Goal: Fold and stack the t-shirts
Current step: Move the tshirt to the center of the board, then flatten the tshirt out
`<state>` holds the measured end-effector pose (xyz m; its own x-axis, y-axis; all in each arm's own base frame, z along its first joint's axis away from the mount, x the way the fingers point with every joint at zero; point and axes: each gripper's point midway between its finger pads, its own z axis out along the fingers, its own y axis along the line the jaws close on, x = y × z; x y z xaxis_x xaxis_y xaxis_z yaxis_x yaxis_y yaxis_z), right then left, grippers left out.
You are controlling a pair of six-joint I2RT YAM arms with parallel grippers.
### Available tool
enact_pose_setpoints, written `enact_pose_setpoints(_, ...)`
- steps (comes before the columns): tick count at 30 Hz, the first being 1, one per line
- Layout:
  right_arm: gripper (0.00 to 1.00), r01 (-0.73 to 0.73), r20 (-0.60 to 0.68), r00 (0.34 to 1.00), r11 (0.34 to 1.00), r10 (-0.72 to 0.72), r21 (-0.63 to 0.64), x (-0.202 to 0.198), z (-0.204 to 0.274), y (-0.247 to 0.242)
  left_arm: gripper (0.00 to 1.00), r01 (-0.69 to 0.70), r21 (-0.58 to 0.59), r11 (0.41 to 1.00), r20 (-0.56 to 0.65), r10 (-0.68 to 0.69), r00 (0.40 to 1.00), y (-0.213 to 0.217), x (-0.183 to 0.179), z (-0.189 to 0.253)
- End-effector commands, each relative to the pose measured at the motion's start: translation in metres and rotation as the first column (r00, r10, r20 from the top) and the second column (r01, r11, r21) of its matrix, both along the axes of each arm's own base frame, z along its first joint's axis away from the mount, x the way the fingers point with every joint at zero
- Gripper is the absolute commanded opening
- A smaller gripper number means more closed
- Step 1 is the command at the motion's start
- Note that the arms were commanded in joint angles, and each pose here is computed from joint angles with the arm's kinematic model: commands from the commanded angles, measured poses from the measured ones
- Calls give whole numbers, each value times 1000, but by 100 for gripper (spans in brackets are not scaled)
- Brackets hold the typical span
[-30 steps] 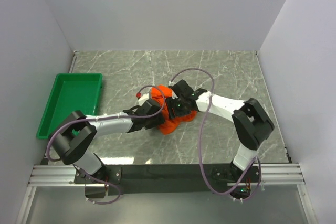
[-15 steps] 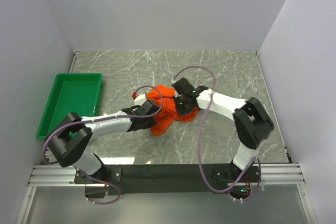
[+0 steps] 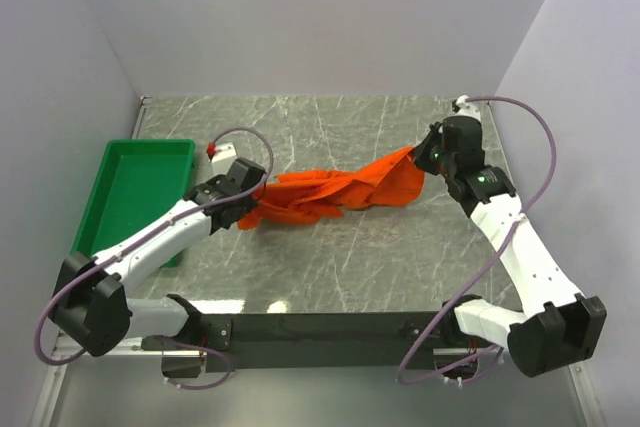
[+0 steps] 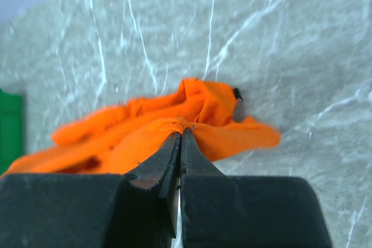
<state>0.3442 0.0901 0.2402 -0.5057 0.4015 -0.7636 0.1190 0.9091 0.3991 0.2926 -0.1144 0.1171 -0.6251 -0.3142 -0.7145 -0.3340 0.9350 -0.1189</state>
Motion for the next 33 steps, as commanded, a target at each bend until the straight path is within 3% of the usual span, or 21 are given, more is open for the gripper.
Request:
enact_pose_setpoints(1, 0, 119, 192, 974, 992, -124, 35, 16, 70, -26, 1, 3, 31, 1000, 107, -7, 994, 14, 13, 53)
enact_pose_setpoints(9, 0, 202, 387, 906, 978, -169, -46, 39, 165, -74, 1, 44, 7, 999, 253, -44, 967, 27, 78, 156)
enact_pose_setpoints(12, 0, 237, 485, 855, 970, -183, -52, 31, 204, -88, 1, 46, 21, 999, 302, -50, 952, 28, 95, 191)
enact_pose_setpoints(15, 0, 249, 536, 824, 967, -185, -50, 16, 215, -93, 1, 74, 13, 997, 344, -74, 936, 27, 101, 208)
enact_pose_setpoints(19, 0, 237, 467, 864, 970, -185, -53, -2, 171, -92, 1, 98, -10, 995, 261, -92, 961, 25, 84, 187)
enact_pose_setpoints(22, 0, 248, 456, 869, 966, -192, -67, -23, 152, -95, 1, 88, -51, 995, 268, -72, 961, 30, 60, 183)
enact_pose_setpoints(23, 0, 262, 487, 850, 963, -201, -60, -35, 159, -98, 1, 99, -84, 992, 333, -66, 941, 32, 48, 201)
enact_pose_setpoints(27, 0, 285, 556, 801, 958, -220, -32, -55, 186, -102, 1, 135, -113, 984, 411, -78, 908, 39, 17, 231)
enact_pose_setpoints(33, 0, 338, 706, 659, 941, -258, 29, -100, 262, -113, 1, 229, -135, 964, 444, -148, 884, 38, -24, 280)
